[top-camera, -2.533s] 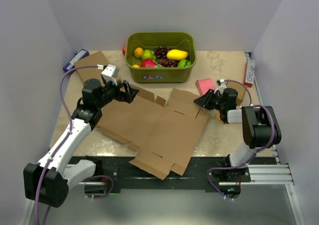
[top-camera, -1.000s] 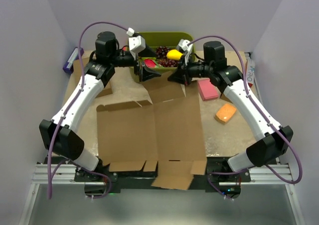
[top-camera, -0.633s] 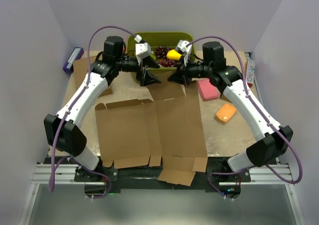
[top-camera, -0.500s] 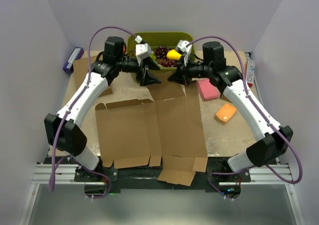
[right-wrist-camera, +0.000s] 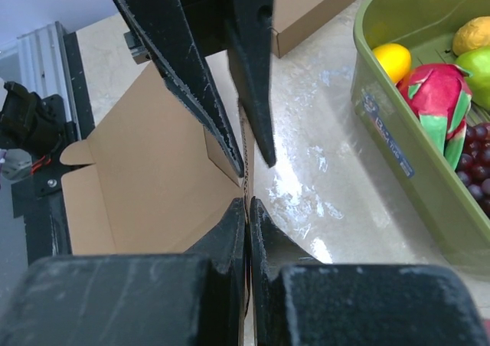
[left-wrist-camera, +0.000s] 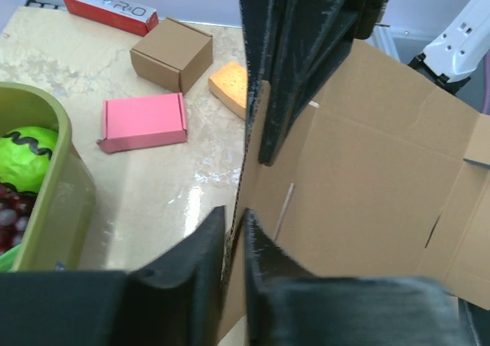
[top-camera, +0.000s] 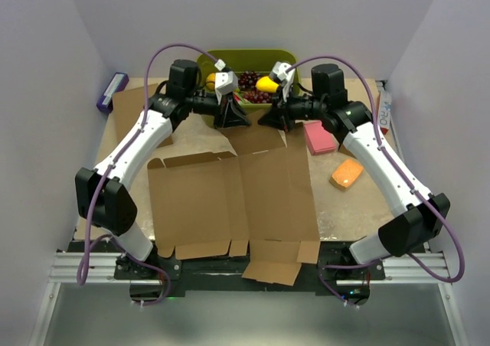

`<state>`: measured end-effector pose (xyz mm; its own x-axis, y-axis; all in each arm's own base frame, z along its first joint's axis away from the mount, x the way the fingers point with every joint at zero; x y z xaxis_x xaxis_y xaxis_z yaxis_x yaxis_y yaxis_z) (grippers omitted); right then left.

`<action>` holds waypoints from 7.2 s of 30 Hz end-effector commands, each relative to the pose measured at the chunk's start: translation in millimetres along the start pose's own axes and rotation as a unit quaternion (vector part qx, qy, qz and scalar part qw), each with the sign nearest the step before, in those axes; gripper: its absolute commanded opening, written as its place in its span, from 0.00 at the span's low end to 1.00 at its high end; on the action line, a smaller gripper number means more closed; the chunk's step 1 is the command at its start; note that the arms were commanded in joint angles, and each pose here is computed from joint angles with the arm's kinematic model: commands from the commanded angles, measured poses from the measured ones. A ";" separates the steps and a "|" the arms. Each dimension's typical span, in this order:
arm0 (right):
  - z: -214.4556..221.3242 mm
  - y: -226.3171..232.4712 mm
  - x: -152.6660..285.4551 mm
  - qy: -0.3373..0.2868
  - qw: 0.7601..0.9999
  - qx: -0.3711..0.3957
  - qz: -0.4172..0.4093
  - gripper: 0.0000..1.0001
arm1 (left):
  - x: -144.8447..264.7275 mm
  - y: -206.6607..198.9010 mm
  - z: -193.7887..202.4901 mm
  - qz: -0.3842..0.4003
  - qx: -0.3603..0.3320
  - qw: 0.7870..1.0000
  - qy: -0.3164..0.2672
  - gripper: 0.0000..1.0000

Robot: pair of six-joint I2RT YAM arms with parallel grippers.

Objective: Fold the paper box

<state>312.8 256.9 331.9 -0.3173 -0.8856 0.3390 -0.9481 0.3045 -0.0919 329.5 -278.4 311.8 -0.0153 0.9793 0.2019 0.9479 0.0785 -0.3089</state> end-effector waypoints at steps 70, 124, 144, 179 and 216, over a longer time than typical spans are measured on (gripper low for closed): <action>141.5 -8.6 44.0 -0.041 0.882 -0.323 0.340 0.90 | 188.4 33.2 2.2 -0.478 -0.011 0.835 -0.273 0.00; 32.9 -74.1 51.1 -0.377 0.556 -0.709 0.215 0.94 | 97.2 -49.9 39.0 -0.308 -0.269 0.897 -0.168 0.00; 55.9 -74.2 24.0 -0.334 0.585 -0.709 0.211 0.63 | 94.9 -42.8 37.0 -0.320 -0.228 0.899 -0.192 0.00; 57.9 -46.1 56.1 -0.294 0.679 -0.606 0.292 0.67 | 95.6 -15.0 44.8 -0.325 -0.148 0.912 -0.204 0.00; 74.6 -41.3 40.0 -0.301 0.489 -0.788 0.221 0.96 | 88.2 -49.4 62.0 -0.375 -0.309 0.859 -0.161 0.00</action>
<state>330.9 188.5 258.2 -0.8562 -0.4535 0.2474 0.2644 0.0266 0.9640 263.9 -186.2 282.3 -0.6928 0.7073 -0.1404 0.6438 0.6944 0.3214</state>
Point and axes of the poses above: each gripper's point midway between its finger pads, its own x axis back along the fingers, its own y axis along the line the jaws close on, z = x × y, the point moved 2 cm from there along x, back along the fingers, and after that the axes turned 13 degrees about x, right-handed, at the moved point
